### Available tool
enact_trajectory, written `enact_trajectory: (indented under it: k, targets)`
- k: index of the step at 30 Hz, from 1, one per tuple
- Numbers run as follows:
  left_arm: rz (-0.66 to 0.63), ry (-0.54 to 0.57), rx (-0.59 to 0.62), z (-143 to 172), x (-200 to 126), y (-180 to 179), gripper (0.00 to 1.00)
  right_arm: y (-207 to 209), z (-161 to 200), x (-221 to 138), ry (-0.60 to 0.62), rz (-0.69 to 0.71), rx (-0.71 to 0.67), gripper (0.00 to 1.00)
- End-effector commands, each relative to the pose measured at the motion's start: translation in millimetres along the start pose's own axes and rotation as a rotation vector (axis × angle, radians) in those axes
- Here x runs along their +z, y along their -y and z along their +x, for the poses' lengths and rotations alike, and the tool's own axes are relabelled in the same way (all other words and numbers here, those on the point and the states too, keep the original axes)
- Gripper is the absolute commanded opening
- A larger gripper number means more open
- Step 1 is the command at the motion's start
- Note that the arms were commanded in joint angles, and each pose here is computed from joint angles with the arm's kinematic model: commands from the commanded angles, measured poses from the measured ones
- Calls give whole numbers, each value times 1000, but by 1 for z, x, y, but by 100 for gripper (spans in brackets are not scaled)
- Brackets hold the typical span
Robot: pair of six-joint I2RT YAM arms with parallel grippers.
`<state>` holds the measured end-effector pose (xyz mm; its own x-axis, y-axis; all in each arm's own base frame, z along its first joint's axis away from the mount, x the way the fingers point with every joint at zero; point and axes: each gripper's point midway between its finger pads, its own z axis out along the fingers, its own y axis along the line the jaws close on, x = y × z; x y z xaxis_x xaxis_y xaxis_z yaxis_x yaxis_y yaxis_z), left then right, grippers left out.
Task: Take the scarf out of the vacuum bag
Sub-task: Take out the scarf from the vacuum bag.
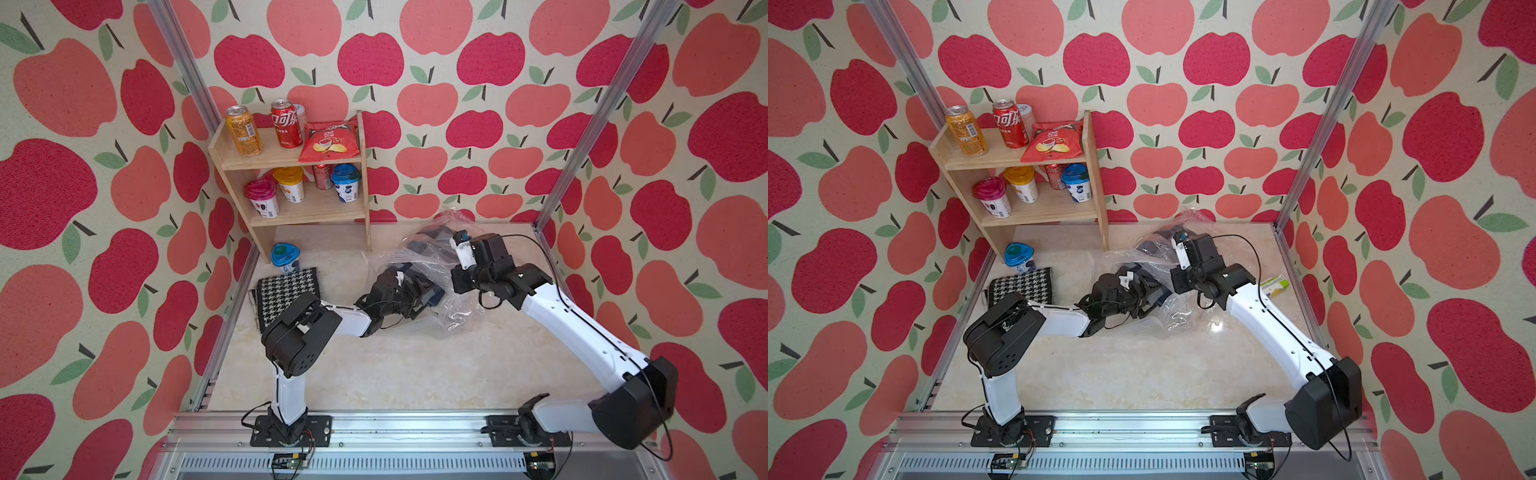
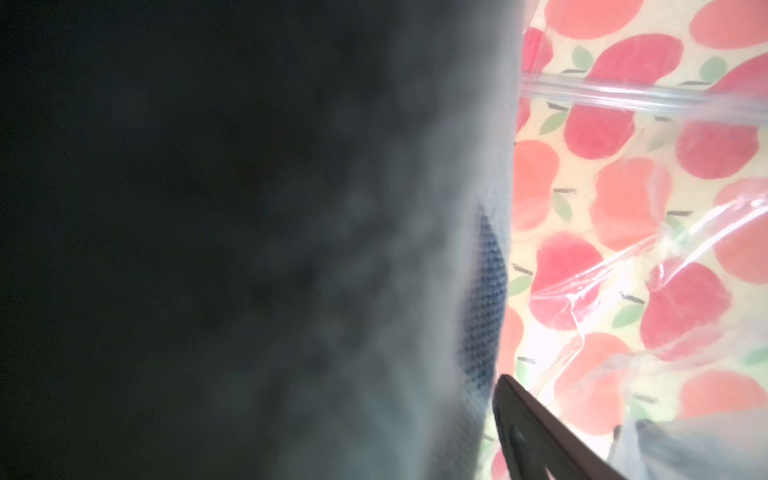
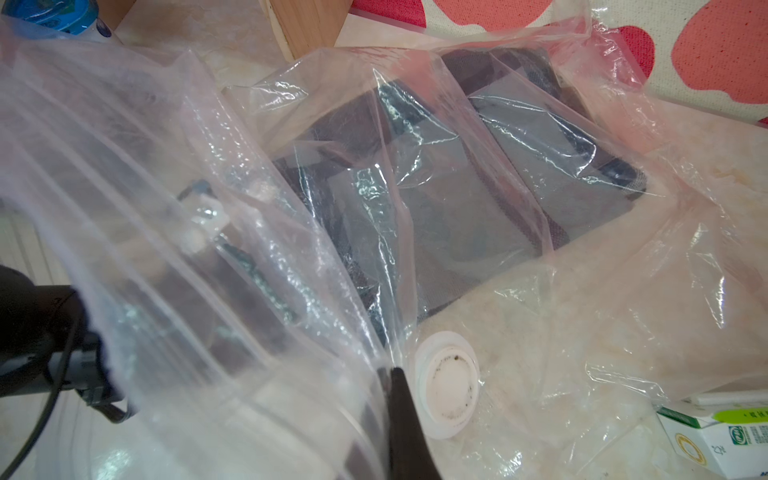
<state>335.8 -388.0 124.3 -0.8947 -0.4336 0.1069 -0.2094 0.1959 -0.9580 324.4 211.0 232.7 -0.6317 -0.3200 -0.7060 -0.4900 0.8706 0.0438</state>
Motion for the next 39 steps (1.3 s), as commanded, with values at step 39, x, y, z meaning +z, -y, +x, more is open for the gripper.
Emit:
enact_trajectory:
  k: [39]
  targets:
    - [69,-175,9,45,12,40,97,6,-9,-3,20,6,27,0]
